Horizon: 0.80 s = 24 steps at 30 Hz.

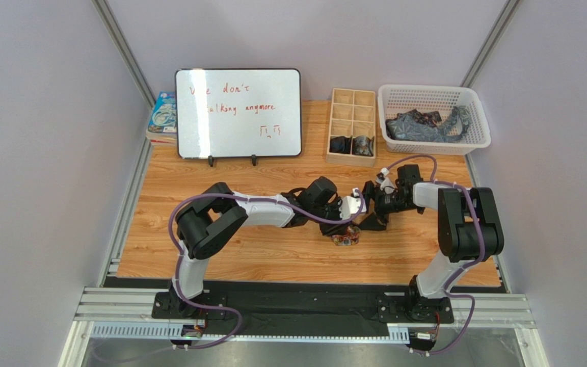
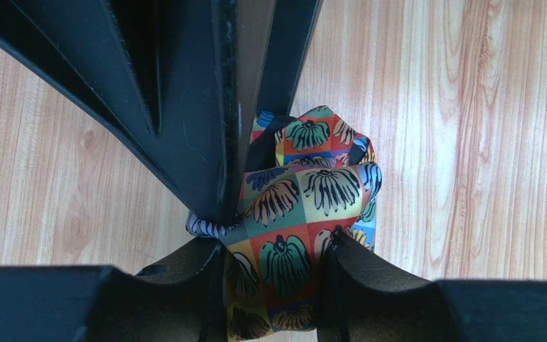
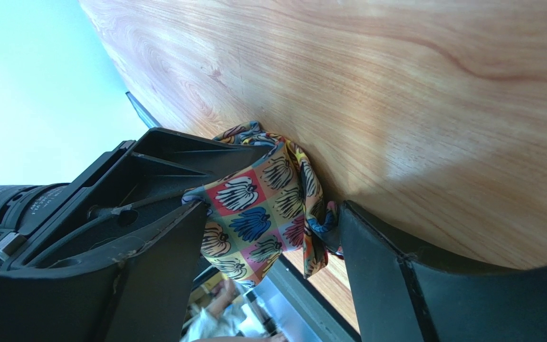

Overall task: Roll the ties
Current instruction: Roll the tie at the center of the board.

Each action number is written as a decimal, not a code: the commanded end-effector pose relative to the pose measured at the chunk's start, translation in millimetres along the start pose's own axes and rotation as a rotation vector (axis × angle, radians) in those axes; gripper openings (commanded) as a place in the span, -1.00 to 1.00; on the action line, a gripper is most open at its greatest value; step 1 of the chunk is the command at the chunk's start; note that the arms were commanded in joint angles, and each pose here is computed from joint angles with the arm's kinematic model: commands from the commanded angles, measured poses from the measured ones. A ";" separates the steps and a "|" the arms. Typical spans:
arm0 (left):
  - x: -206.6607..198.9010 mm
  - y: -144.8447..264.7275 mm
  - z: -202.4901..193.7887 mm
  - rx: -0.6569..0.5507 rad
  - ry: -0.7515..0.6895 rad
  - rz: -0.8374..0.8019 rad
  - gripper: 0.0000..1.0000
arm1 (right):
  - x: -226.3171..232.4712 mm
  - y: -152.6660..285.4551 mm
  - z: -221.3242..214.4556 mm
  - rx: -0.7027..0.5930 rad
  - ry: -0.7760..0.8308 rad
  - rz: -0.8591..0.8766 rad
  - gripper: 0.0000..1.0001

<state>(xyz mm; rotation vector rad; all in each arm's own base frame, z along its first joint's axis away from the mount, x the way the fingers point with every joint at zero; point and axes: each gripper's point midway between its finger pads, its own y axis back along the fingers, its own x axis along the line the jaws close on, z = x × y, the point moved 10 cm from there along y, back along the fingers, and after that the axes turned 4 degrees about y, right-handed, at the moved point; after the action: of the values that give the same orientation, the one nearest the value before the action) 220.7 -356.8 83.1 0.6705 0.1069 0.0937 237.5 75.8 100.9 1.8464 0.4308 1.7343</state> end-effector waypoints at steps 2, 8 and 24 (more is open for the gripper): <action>-20.3 -4.8 -79.3 0.355 0.087 -0.056 -0.97 | 16.0 2.7 1.3 -0.064 0.159 0.034 0.50; -20.9 -6.4 -80.0 0.360 0.102 -0.063 -0.97 | 28.1 12.9 -12.8 -0.083 0.214 0.093 0.57; -20.2 -6.0 -77.9 0.362 0.101 -0.058 -0.97 | 7.8 -3.0 -20.1 0.007 0.242 -0.064 0.53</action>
<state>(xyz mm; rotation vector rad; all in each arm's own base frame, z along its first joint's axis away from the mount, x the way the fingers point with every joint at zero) 221.5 -358.2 84.4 0.6830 0.1118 0.0870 216.2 85.2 106.9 1.6694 0.5178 1.8855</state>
